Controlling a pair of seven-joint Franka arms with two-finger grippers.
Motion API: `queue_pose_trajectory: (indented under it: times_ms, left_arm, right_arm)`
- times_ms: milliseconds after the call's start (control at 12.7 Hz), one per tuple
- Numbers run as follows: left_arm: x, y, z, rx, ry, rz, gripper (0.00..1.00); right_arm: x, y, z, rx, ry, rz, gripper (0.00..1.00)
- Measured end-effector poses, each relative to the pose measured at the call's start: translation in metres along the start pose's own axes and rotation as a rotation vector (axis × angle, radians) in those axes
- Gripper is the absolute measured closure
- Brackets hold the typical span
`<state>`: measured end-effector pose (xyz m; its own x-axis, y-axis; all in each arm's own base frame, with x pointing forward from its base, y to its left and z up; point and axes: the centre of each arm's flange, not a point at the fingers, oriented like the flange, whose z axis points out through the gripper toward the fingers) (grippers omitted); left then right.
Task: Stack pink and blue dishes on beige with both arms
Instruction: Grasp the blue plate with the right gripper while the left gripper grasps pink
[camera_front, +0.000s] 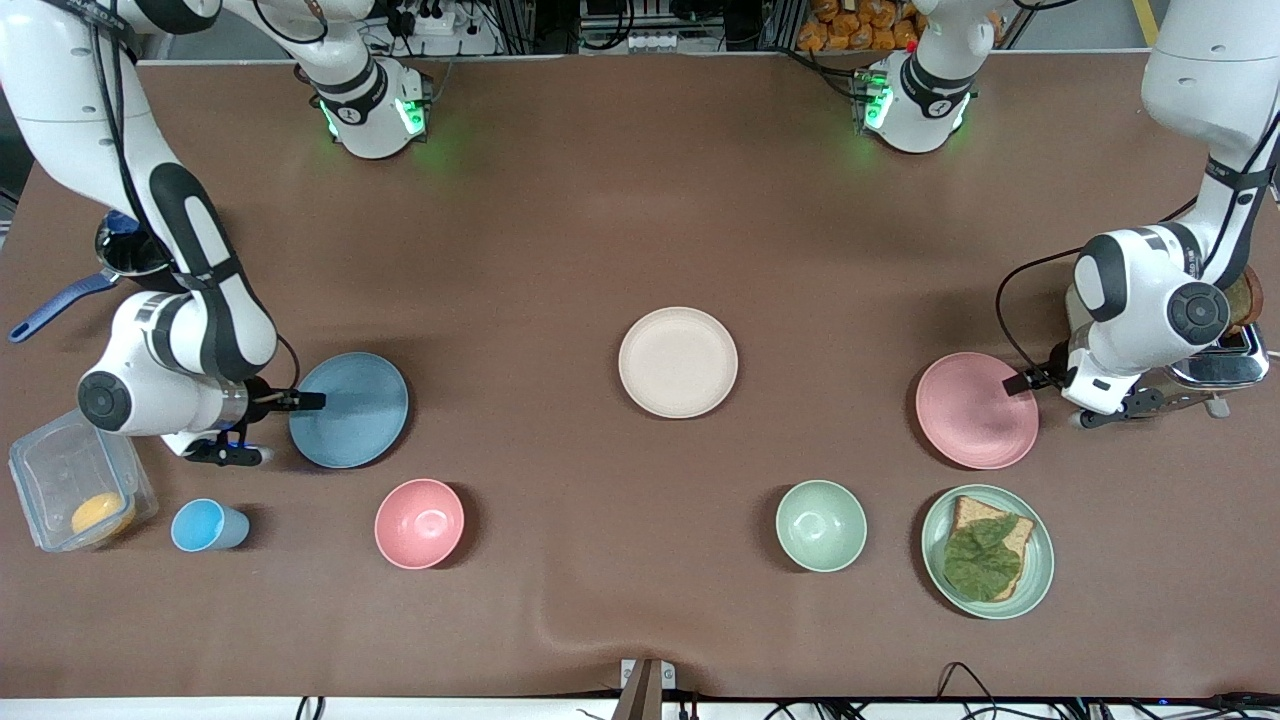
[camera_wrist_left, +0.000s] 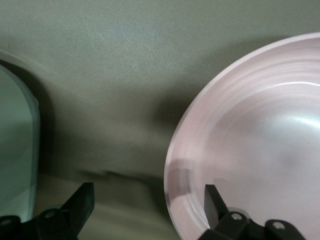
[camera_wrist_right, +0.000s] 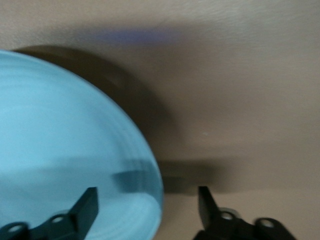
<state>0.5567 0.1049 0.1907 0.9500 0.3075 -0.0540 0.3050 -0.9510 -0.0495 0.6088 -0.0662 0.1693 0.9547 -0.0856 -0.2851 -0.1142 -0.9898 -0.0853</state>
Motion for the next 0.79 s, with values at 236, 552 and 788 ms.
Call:
queue_pose_trajectory:
  times_ms: [236,552,788]
  left_arm:
    - [0.0,0.001,0.001,0.0,0.0,0.001,0.24]
    - [0.001,0.003,0.001,-0.003,0.008,0.004,0.7]
    - [0.006,0.012,-0.014,-0.013,0.038,0.021,0.91]
  right_arm:
    - [0.003,-0.002,0.0,0.014,0.008,-0.006,0.56]
    - [0.005,-0.003,-0.009,0.023,0.023,-0.063,0.87]
    - [0.004,-0.007,-0.024,0.024,0.04,-0.093,0.94]
